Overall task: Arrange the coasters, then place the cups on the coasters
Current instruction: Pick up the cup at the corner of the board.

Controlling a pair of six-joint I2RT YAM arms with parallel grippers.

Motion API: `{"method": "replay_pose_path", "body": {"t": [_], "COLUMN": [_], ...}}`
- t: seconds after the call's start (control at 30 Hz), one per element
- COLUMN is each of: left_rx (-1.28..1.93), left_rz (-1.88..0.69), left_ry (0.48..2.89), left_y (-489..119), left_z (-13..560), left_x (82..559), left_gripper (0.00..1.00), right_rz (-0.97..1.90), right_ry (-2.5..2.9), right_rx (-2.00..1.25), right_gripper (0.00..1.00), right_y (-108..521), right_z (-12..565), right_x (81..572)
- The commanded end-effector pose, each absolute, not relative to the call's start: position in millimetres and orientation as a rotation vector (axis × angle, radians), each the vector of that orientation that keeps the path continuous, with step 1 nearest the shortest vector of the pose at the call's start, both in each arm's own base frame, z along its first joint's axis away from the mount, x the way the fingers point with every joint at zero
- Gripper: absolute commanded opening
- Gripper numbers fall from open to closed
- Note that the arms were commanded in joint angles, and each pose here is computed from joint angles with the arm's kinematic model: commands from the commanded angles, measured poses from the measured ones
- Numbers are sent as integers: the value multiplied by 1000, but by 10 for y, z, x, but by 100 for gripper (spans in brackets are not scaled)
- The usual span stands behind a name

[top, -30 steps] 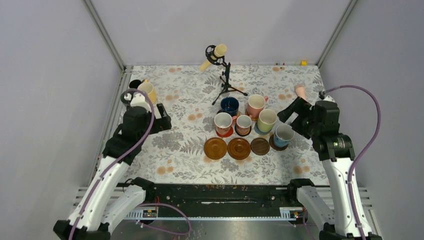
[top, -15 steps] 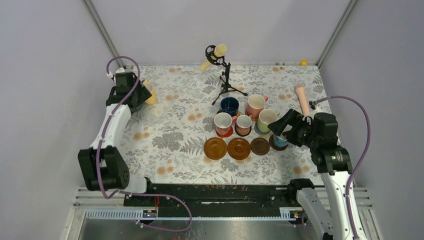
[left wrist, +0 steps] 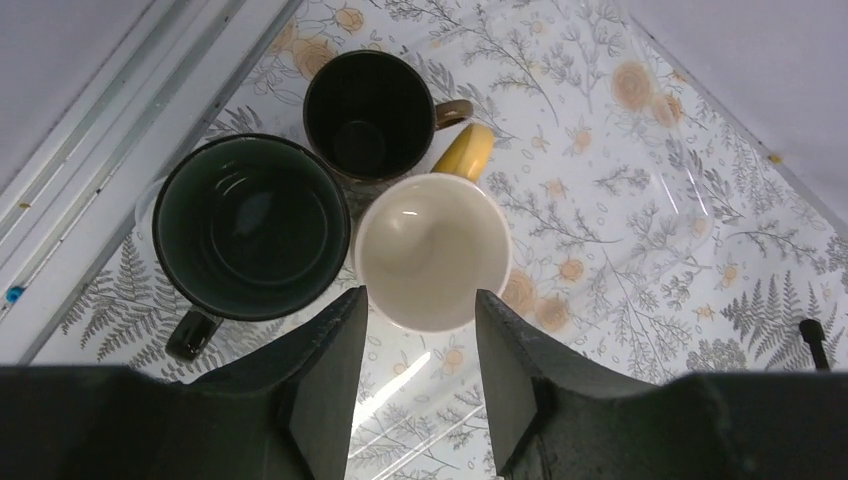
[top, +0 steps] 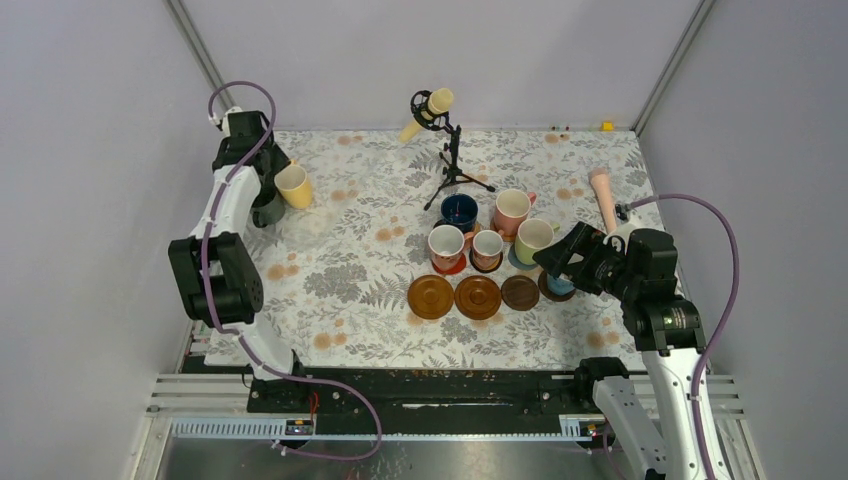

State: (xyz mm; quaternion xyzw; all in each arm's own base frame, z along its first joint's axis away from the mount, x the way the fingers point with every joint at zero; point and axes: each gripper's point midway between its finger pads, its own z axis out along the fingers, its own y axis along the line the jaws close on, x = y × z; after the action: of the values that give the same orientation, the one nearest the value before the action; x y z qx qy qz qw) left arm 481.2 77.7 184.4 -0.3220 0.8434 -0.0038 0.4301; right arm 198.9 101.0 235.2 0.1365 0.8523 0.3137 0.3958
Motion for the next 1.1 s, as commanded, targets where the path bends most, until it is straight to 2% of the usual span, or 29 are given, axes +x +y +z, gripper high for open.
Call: {"method": "replay_pose_path", "body": {"t": [0.0,0.43,0.73,0.93,1.07], "left_rx": [-780,-766,-753,-751,-739], "left_rz": [39,30,5,-27,-44], "left_ry": [2077,2169,2216,2244,2251], "left_y": [958,985,936,872,841], "left_z": [1939,1514,1308,1223,1236], "left_x": [4967,5096,5126,5097,5076], "left_gripper": [44,40,29,30,18], "right_rz": [809,832,835,833,840], "right_ry": [2138,2146,2144,2150,2156], "right_rx": [286,309,314,313,308], "right_gripper": [92,89,88,89,89], "right_y": [1049,1074,1075,1075,1085], "right_z": [2399,2355,2332,2316,2303], "right_x": [2017,2063,2064,2067,2060]}}
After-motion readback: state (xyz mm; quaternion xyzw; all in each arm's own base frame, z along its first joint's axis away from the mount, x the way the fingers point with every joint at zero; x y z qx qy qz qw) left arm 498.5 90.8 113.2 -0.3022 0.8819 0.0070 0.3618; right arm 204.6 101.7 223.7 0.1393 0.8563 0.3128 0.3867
